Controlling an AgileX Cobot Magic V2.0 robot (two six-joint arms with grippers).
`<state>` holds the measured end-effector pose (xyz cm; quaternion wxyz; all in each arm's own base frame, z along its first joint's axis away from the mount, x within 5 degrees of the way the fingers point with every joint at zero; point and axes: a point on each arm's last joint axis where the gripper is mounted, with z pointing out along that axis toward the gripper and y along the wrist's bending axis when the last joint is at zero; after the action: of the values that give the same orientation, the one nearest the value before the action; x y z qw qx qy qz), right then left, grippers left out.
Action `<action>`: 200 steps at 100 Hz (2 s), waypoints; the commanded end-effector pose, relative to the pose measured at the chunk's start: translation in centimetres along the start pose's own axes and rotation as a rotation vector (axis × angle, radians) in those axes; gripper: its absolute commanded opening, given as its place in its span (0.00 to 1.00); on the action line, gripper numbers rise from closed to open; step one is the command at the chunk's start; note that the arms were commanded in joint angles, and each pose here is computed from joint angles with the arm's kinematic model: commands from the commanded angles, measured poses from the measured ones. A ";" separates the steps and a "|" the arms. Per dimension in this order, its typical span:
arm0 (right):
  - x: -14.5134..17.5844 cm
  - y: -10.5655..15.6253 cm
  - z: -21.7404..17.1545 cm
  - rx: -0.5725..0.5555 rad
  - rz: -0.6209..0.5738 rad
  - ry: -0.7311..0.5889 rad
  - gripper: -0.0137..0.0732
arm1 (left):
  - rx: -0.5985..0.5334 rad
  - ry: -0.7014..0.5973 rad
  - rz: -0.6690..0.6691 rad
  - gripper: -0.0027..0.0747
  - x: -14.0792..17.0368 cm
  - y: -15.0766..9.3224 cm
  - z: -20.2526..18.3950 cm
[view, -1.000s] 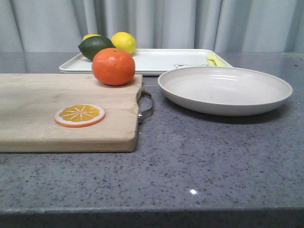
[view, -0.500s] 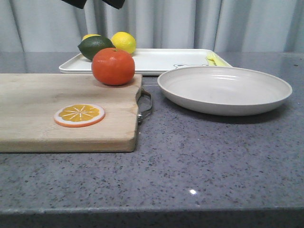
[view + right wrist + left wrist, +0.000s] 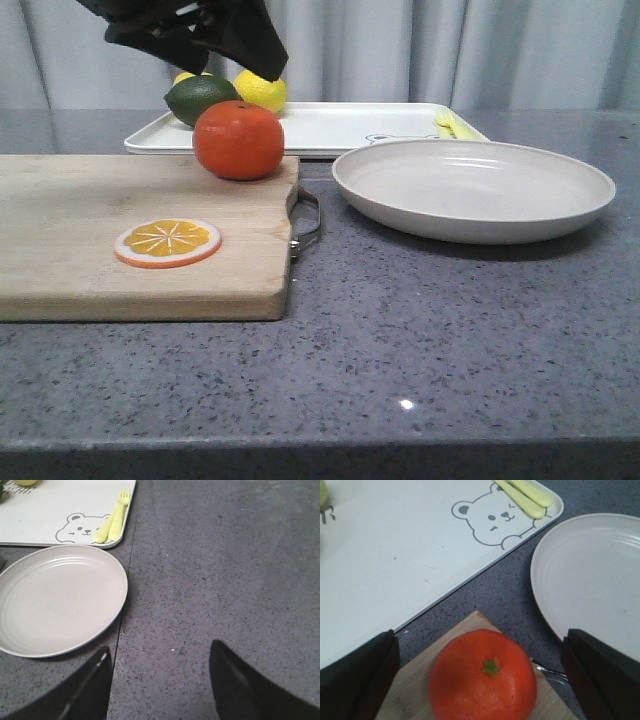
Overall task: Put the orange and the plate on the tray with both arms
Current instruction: 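Lower the left gripper onto the orange on the cutting board, then close the left gripper on the orange and lift it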
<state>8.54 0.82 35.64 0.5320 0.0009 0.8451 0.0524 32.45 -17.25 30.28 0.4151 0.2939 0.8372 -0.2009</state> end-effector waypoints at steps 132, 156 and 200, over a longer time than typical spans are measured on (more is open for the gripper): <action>-1.6 -0.4 -0.4 0.051 -0.071 -0.096 0.67 | -0.009 -0.006 -0.031 0.33 -0.1 0.6 1.9; -1.7 -0.4 -0.4 0.051 -0.071 -0.103 0.67 | 0.071 -0.023 0.016 0.33 -2.1 -1.4 0.9; -1.7 -0.4 -0.4 0.051 -0.071 -0.103 0.67 | 0.210 -0.136 0.169 0.33 -6.2 -9.3 2.1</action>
<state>8.58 0.38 35.65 0.5349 -0.0075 0.8447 0.0186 30.97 -26.46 32.23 0.4068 0.3977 0.7805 -0.2592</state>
